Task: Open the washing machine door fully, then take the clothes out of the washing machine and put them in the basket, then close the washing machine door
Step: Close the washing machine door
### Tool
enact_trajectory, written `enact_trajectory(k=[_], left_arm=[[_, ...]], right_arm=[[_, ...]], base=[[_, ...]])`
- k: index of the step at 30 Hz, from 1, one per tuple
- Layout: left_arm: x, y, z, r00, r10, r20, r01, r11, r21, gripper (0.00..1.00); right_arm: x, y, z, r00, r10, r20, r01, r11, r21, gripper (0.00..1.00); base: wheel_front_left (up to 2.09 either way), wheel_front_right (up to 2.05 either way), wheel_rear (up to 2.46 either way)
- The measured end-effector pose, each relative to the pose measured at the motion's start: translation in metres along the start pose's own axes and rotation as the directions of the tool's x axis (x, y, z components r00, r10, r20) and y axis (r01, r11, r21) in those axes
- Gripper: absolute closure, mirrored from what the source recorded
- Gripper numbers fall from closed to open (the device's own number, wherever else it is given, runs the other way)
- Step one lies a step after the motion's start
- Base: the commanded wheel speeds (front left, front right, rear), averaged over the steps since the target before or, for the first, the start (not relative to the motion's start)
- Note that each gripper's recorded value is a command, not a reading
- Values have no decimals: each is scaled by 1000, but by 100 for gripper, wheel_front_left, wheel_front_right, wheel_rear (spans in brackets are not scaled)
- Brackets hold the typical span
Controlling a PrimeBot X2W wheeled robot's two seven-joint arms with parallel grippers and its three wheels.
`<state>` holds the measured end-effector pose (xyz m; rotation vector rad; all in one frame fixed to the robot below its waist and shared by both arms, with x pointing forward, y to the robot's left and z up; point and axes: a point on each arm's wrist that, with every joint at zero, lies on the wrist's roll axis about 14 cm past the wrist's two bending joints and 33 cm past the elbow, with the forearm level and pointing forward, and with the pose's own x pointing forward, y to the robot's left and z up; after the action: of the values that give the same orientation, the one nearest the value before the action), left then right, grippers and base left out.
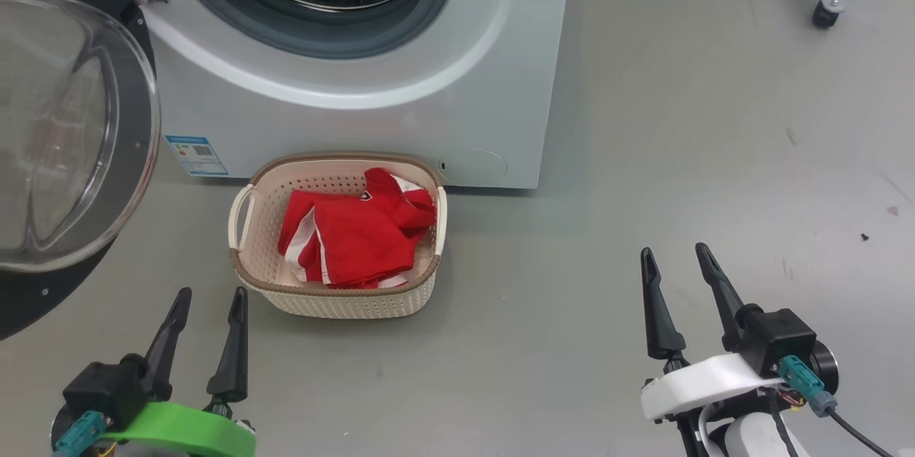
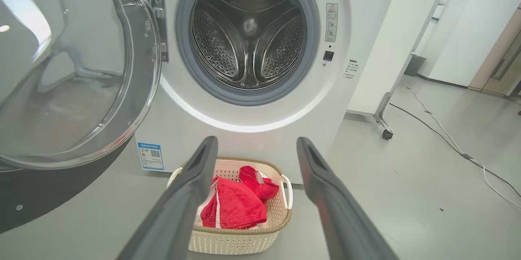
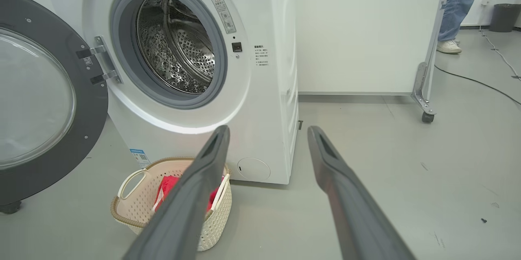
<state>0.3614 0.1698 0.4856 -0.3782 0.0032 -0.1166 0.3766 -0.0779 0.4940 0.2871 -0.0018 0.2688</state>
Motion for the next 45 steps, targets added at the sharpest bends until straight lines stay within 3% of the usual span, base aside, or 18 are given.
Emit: enact_trajectory(k=[16, 28, 37, 45], left_arm=[[-38, 64, 26, 969, 234, 80, -235, 972, 1, 0], [-78, 92, 43, 920, 366, 139, -368, 930, -7, 0], [-118, 117, 62, 857, 474, 203, -480, 877, -22, 0], [-131, 124, 73, 832, 499, 242, -507, 861, -33, 0]], right_arm=[[34, 73, -30, 965, 251, -75, -250, 968, 17, 0], [47, 124, -46, 909, 403, -106, -400, 915, 49, 0], [39, 171, -57, 833, 537, -133, -531, 844, 80, 0], [37, 187, -53, 806, 578, -124, -573, 816, 80, 0]], base=[[0, 0, 0], [0, 0, 0], [0, 0, 0], [0, 0, 0]])
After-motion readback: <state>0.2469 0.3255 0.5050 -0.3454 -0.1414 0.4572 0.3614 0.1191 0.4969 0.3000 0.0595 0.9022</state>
